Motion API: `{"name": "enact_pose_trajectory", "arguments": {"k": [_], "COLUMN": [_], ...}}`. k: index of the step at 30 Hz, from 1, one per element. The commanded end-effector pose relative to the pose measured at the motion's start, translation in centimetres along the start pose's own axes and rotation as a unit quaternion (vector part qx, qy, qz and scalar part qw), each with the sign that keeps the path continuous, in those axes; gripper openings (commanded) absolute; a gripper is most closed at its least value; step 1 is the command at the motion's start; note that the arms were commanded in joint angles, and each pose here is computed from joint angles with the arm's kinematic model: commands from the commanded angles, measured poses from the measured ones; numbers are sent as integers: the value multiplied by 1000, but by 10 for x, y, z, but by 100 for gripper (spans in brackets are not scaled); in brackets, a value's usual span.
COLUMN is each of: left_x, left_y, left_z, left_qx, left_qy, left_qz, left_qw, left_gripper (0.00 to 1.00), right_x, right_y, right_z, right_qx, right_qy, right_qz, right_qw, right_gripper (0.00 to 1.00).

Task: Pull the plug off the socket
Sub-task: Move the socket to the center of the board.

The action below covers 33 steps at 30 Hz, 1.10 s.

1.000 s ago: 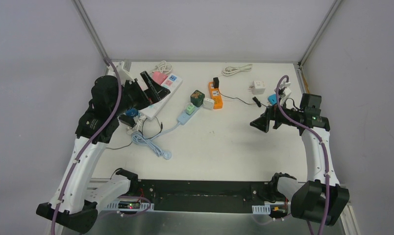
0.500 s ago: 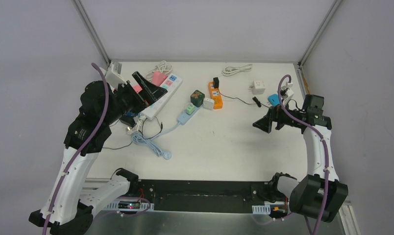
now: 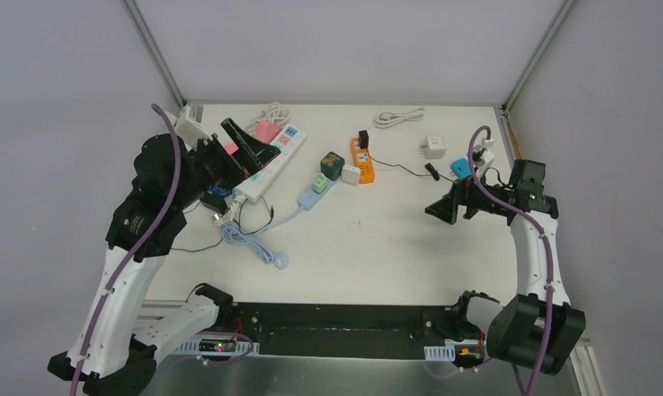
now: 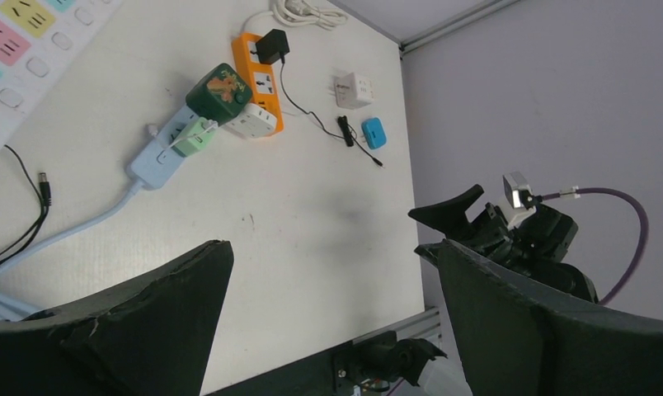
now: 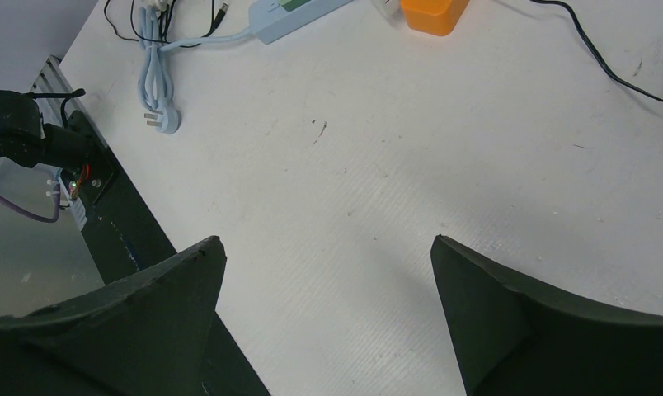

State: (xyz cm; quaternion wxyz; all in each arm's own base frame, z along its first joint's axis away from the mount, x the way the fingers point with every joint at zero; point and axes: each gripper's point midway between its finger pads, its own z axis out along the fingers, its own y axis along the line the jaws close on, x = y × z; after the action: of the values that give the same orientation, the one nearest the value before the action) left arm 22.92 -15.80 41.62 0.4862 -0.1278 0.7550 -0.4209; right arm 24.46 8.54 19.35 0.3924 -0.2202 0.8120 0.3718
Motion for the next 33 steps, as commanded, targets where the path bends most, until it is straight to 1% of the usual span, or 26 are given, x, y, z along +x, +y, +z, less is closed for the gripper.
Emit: {"name": "enact_pose_trajectory", "arguments": {"k": [1, 3, 5, 9, 12, 14, 20, 28, 33], "left_x": [-2, 2, 9, 30, 50, 61, 81, 92, 100], "left_y": [15, 25, 25, 12, -1, 2, 29, 37, 41], "left_z": [13, 22, 30, 39, 39, 42, 62, 74, 77], "left_qx": [-23, -31, -13, 76, 163, 183, 168, 176, 181], "left_qy": [-11, -5, 8, 40, 62, 75, 98, 112, 131], "left_qz": [43, 67, 92, 142, 185, 200, 201, 193, 192], "left_qw": [999, 997, 996, 986, 967, 960, 960, 959, 956], "left_gripper": [99, 99, 99, 99, 99, 99, 99, 99, 99], "right_x": [-18, -19, -19, -20, -23, -24, -25, -27, -28], "right_y": [6, 6, 6, 9, 11, 13, 17, 19, 20], "right_z": [-6, -6, -6, -8, -10, -10, -12, -14, -15], "right_qx": [-5, -3, -2, 0, 3, 4, 5, 8, 9], "right_qy": [-23, -24, -24, -28, -32, -34, -39, -42, -43], "right_qz": [-29, -30, -30, -35, -38, -38, -41, -49, -52], "right_qw": [999, 999, 999, 999, 999, 999, 998, 998, 998], "right_gripper": [100, 100, 100, 100, 100, 100, 100, 100, 100]}}
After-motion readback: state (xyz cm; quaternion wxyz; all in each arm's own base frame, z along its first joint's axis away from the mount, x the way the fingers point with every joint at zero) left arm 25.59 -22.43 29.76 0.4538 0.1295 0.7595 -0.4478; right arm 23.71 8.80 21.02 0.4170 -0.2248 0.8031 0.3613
